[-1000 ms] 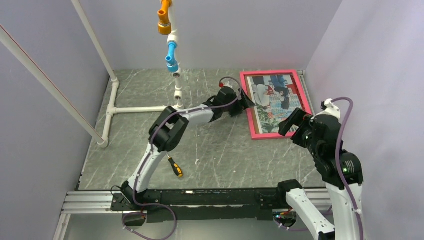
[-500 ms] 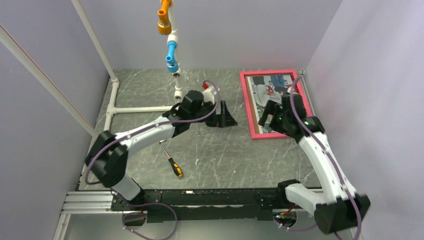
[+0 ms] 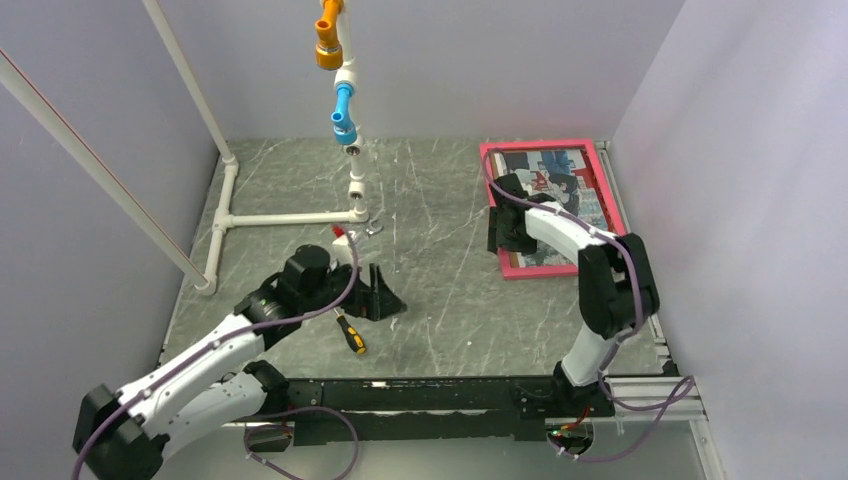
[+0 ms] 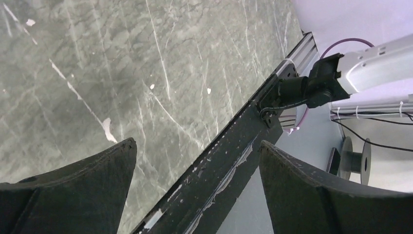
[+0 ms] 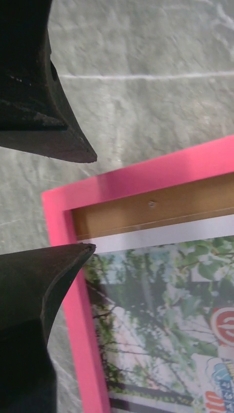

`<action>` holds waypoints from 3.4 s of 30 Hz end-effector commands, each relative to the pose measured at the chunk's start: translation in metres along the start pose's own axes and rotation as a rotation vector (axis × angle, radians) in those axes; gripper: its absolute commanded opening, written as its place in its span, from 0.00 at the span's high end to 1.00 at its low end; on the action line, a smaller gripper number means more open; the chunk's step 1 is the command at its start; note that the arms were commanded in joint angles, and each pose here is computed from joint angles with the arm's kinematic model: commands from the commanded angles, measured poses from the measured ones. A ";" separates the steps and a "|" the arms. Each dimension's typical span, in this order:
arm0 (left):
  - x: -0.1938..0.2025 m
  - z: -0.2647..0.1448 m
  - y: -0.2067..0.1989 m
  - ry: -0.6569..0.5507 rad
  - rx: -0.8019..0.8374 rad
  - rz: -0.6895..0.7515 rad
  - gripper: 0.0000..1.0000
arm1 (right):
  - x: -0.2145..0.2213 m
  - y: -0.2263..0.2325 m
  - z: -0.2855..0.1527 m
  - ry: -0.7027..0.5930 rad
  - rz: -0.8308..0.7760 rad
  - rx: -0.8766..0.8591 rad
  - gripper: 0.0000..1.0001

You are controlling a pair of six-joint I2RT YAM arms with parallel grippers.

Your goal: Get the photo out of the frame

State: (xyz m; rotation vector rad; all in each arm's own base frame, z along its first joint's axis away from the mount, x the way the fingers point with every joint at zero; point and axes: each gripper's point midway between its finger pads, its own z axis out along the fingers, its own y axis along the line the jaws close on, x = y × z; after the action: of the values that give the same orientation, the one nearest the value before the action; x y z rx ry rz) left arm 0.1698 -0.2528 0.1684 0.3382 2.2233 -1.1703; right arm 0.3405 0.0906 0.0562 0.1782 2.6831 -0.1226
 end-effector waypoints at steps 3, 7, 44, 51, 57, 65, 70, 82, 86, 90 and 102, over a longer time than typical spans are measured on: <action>0.006 -0.028 0.004 -0.069 -0.035 -0.013 0.04 | -0.030 0.005 0.023 -0.074 -0.082 0.027 0.46; 0.001 -0.037 0.002 -0.082 -0.054 0.010 0.04 | -0.027 0.013 0.032 -0.080 -0.097 0.001 0.51; -0.033 -0.065 -0.011 -0.157 -0.136 0.068 0.04 | 0.002 0.130 -0.098 -0.249 -0.119 -0.088 1.00; -0.033 -0.079 -0.009 -0.191 -0.165 0.078 0.03 | 0.066 0.194 -0.113 -0.225 -0.153 -0.156 1.00; -0.032 -0.091 -0.006 -0.220 -0.191 0.087 0.02 | 0.094 0.223 -0.119 -0.249 -0.176 -0.167 1.00; -0.027 -0.097 0.001 -0.233 -0.218 0.079 0.02 | 0.102 0.237 -0.117 -0.286 -0.253 -0.134 1.00; -0.023 -0.096 0.018 -0.242 -0.280 0.069 0.01 | 0.133 0.267 -0.123 -0.223 -0.276 -0.296 1.00; -0.009 -0.076 0.057 -0.219 -0.408 -0.010 0.01 | 0.165 0.294 -0.147 -0.116 -0.329 -0.571 0.80; -0.007 -0.066 0.067 -0.207 -0.439 -0.038 0.01 | 0.164 0.287 -0.173 -0.114 -0.306 -0.685 0.52; -0.001 -0.047 0.072 -0.151 -0.425 -0.054 0.01 | 0.147 0.253 -0.183 -0.161 -0.269 -0.669 0.29; 0.005 0.031 0.016 0.037 -0.121 0.048 0.10 | 0.051 0.007 -0.122 -0.332 0.325 -0.220 0.07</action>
State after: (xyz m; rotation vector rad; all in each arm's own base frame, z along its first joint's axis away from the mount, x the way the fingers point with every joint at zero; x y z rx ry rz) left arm 0.1816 -0.2201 0.1063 0.1876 2.4347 -0.8322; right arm 0.2435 0.1931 0.1499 0.2064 2.3288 0.4035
